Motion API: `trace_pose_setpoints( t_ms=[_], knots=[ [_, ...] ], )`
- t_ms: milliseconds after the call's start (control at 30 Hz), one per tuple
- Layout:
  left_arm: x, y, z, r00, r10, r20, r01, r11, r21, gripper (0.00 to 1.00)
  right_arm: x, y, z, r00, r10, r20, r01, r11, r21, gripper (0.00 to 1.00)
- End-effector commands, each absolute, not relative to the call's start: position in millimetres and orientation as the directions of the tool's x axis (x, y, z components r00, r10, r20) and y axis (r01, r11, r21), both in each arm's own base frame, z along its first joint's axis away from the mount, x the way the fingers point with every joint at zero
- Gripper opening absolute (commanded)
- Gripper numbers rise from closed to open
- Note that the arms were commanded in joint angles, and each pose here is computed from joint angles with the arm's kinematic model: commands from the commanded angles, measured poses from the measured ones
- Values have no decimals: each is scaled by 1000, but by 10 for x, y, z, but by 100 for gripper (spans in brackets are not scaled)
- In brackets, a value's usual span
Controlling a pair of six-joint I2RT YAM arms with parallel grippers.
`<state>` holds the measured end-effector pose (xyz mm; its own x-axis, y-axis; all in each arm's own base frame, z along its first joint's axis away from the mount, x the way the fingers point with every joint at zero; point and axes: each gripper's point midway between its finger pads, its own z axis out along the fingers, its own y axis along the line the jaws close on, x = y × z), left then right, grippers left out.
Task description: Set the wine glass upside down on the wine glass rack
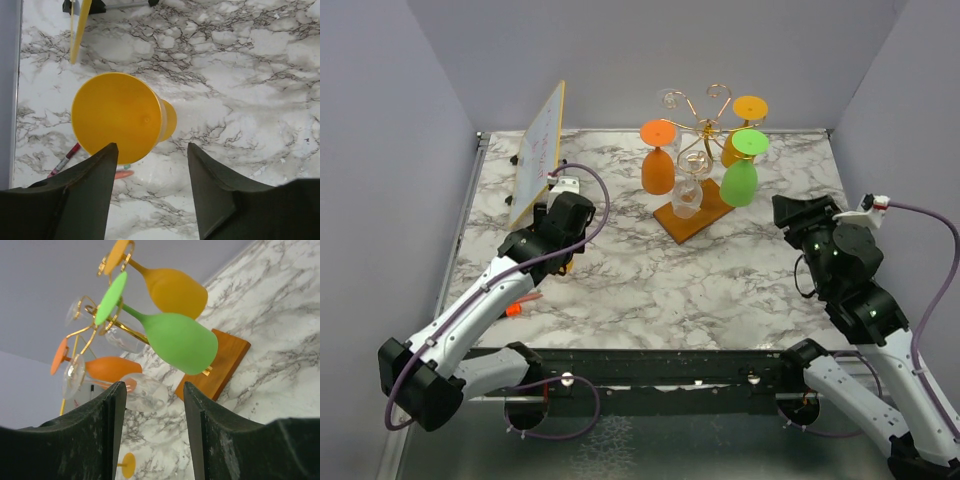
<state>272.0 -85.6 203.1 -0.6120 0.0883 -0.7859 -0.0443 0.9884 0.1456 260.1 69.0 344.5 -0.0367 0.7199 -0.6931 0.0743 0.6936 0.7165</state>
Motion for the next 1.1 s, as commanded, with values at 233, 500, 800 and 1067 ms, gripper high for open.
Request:
trace_pose_setpoints(
  t_ms=[233,500,800,1067],
  knots=[
    [2956,-898,1762,-670,125,-732,-10,984,177,43,2606,904,2705,-220,713,-666,139,699,702,51],
    [2971,-1059,1676,-705,130,-698,75,991,109,26,2692,1102,2419,-322,676,-663,126,724,678,51],
    [2891,-1333,1699,-731,153,-665,200,980,5,0,2666,1176,2194,-350,715,-605,145,680,719,52],
    [2493,-2098,2198,-706,115,-699,491,791,-365,0,2588,1413,2004,-441,723,-531,93,626,774,55]
  ],
)
